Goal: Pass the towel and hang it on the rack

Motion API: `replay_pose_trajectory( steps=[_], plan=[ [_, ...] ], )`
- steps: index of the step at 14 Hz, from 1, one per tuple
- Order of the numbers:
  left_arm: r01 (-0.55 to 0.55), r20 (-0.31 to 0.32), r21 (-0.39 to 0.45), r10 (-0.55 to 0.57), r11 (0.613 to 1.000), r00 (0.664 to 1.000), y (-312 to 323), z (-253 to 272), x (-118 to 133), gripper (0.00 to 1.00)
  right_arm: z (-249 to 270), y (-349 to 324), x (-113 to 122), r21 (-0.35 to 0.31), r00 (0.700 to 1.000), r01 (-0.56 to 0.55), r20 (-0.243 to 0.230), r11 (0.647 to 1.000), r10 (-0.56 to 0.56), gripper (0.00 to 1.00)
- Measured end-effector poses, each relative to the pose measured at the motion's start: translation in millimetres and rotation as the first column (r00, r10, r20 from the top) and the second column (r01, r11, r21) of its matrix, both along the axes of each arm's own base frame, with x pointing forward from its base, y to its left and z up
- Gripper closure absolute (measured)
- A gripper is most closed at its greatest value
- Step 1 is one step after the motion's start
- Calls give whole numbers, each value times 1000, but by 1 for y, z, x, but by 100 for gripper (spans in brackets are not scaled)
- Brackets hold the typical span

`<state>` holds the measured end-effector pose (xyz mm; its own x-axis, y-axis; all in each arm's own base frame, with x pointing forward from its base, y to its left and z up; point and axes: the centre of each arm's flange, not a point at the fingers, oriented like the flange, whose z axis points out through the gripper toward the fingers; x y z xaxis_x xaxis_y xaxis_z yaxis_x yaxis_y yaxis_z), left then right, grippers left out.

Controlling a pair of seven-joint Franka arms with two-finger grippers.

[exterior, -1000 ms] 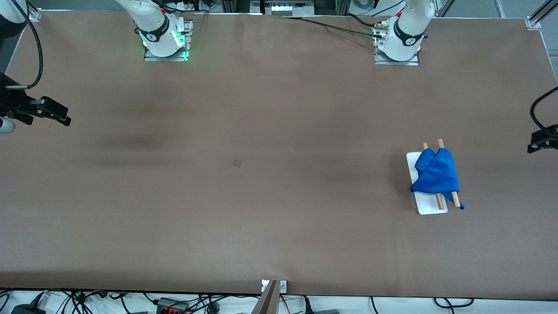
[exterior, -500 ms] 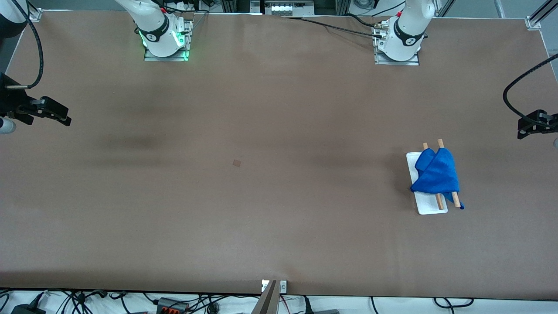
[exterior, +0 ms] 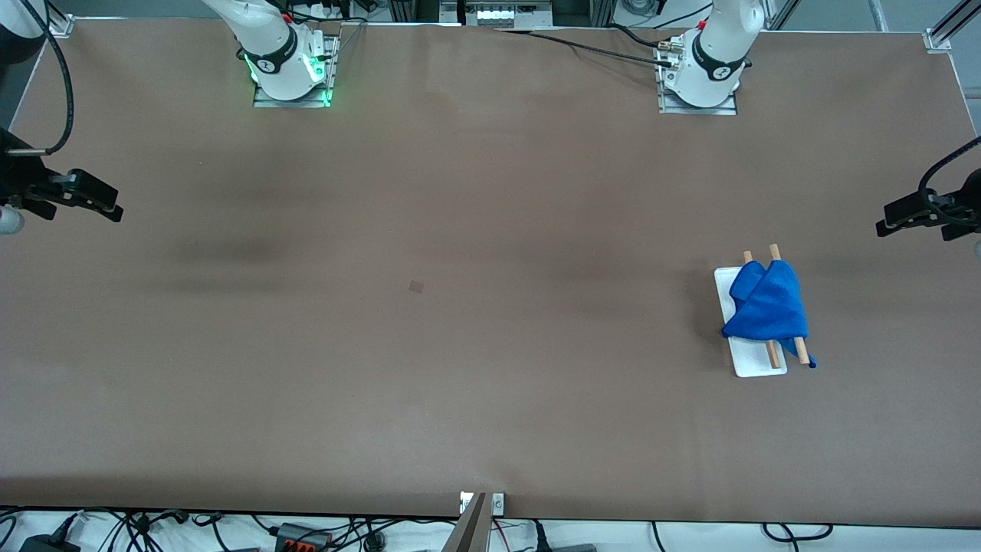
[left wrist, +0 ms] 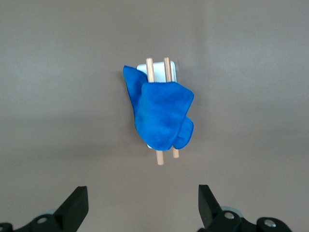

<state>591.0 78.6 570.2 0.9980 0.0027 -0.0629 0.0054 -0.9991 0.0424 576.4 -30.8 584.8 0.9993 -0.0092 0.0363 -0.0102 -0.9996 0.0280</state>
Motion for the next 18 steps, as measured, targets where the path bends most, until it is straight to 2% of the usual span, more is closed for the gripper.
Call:
replay_pose_trajectory(
  steps=[2, 4, 18],
  plan=[
    [-84, -22, 4, 84, 996, 996, -2, -1, -2, 0, 2, 0, 0, 0, 1000, 0, 5, 1000, 0, 0],
    [-120, -32, 7, 120, 993, 992, -8, -2, -3, 0, 3, 0, 0, 0, 1000, 0, 6, 1000, 0, 0],
    [-108, -57, 11, 109, 994, 992, -25, -6, -8, 0, 3, 0, 1, 0, 1000, 1, 7, 1000, -1, 0]
  ],
)
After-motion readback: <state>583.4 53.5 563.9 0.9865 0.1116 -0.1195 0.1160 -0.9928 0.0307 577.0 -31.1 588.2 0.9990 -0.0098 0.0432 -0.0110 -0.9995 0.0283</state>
